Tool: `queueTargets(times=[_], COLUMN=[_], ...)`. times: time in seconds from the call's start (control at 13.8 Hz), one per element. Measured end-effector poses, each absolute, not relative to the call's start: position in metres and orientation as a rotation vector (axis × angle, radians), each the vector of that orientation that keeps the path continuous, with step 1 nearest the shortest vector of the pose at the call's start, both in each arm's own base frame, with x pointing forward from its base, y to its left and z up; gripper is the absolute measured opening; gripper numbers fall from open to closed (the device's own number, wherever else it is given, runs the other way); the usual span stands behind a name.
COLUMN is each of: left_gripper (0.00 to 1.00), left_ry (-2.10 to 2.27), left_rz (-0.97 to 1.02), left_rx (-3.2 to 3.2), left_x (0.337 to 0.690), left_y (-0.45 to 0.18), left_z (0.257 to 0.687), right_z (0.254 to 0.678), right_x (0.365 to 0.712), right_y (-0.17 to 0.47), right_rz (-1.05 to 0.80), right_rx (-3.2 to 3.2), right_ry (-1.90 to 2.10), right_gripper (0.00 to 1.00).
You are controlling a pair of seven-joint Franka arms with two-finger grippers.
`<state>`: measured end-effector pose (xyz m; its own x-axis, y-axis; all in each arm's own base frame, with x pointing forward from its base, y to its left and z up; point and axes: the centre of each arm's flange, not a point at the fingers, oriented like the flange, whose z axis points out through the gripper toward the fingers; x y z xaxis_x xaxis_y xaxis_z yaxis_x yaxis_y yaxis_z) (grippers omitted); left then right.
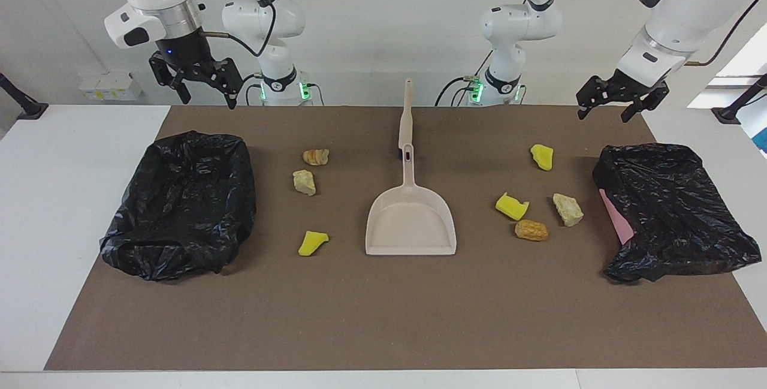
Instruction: Sweep and dump trash in bin
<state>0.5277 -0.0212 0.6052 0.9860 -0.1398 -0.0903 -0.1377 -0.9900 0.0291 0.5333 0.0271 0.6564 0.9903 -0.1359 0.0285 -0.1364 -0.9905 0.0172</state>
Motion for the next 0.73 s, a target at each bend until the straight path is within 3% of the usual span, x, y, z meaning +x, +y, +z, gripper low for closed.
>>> queueTargets(times=[0.44,0.73], left_gripper=[1.0,1.0], left_ry=[-0.316,-0.422], left_rz=[-0.179,-0.186], left_rx=[3.101,3.093], left_x=[0.513,0.482], left_y=[-0.055,-0.109], left_z=[0.567,0.526], right_z=[0.656,0.657], right_x=[0.537,0.537], right_y=[0.032,0.032], right_rz=[0.044,0.046], right_rx=[3.117,3.117], right_ry=[-0.2,-0.2], right_gripper=[1.0,1.0])
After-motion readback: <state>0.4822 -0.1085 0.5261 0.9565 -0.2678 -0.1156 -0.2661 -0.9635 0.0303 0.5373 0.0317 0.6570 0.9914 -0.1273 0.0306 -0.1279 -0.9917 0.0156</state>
